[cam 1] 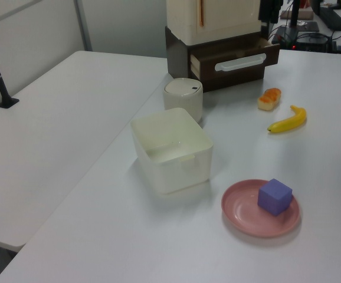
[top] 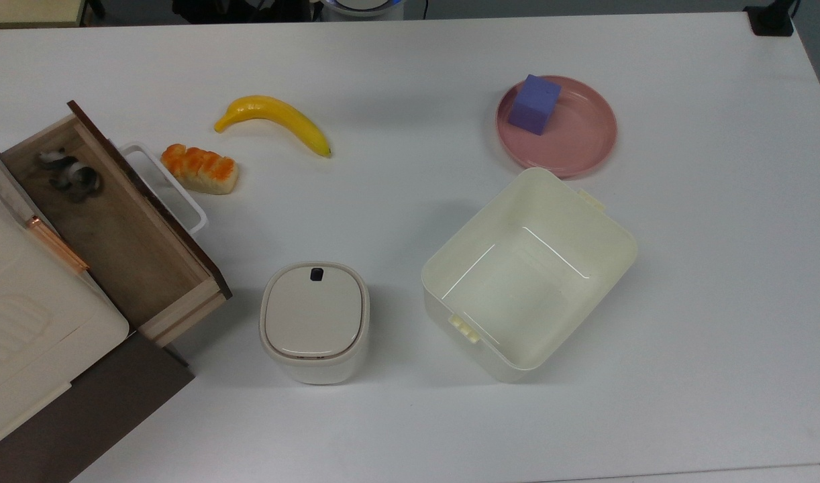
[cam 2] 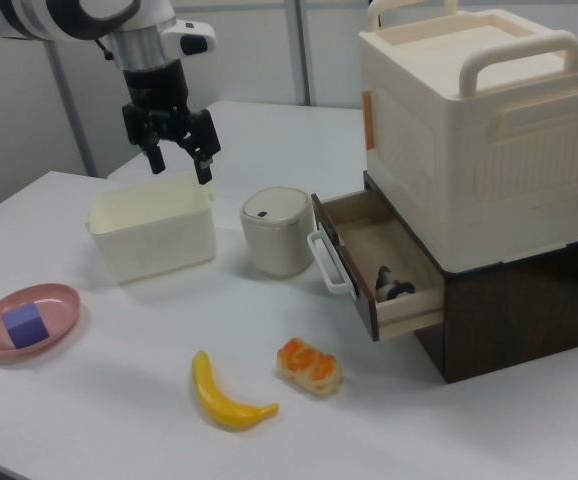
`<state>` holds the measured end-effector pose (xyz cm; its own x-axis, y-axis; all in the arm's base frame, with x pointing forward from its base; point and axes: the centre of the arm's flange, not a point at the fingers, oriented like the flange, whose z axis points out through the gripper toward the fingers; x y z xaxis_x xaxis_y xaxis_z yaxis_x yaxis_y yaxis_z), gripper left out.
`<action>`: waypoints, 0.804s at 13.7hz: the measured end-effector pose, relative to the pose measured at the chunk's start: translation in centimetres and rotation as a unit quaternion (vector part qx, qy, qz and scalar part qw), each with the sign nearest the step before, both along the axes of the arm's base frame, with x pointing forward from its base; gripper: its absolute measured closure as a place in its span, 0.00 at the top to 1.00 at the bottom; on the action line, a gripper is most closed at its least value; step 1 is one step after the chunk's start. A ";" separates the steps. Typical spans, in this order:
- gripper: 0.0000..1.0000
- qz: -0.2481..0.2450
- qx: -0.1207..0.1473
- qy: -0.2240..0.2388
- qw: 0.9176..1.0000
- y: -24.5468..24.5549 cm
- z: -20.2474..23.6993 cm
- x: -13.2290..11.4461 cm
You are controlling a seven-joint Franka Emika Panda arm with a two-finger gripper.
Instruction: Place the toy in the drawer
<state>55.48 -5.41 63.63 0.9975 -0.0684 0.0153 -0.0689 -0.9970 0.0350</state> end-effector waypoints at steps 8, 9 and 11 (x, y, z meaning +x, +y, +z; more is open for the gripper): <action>1.00 -0.046 0.001 -0.013 0.999 2.4 0.1 0.5; 1.00 -0.054 0.001 -0.019 0.998 2.6 0.1 0.6; 1.00 -0.065 0.002 -0.028 0.998 2.5 0.3 0.8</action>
